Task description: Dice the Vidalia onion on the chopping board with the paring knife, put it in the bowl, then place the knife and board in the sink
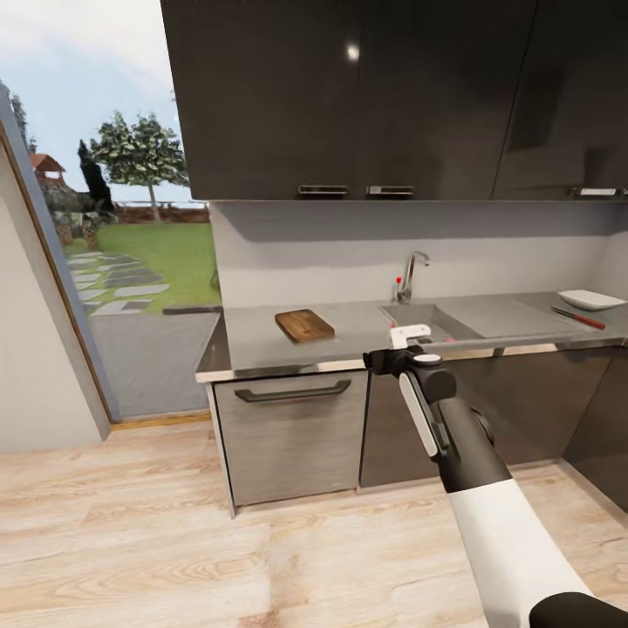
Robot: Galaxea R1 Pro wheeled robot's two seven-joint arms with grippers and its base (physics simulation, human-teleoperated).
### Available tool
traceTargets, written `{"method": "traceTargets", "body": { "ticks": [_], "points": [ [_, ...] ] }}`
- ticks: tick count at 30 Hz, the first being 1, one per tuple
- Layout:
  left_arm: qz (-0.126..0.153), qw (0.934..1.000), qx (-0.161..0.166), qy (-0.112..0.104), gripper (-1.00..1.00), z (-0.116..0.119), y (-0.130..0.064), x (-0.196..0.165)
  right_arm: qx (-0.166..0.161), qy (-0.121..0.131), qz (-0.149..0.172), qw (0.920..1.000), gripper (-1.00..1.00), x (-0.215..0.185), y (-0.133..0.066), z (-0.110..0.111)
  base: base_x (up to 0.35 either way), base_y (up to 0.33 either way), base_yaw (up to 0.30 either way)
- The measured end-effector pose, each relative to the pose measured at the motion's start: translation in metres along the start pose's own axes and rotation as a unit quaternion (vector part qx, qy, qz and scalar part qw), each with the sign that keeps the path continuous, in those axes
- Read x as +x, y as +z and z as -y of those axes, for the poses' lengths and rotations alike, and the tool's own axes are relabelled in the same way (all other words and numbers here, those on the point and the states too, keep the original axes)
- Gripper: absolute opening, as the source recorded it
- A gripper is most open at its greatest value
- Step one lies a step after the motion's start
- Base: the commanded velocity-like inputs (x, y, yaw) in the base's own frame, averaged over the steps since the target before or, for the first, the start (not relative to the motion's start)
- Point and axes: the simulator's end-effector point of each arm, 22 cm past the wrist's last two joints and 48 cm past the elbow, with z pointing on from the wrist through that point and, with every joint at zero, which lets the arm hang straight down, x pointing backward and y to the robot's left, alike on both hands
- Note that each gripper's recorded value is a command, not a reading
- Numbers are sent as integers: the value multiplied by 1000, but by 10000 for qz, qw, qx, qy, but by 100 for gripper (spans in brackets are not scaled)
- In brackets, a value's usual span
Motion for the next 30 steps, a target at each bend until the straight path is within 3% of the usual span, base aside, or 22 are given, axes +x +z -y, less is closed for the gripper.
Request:
{"method": "traceTargets", "body": {
  "ticks": [23,30],
  "points": [
    [-17,10000,8,-7,100,2,-32,-9,-38,12,-60,10000,100,-26,-10,4,0,0,0],
    [-18,10000,8,-7,100,3,-41,-11,-339,59,-183,9992,100,-25,-9,-9,0,0,0]
  ]
}}
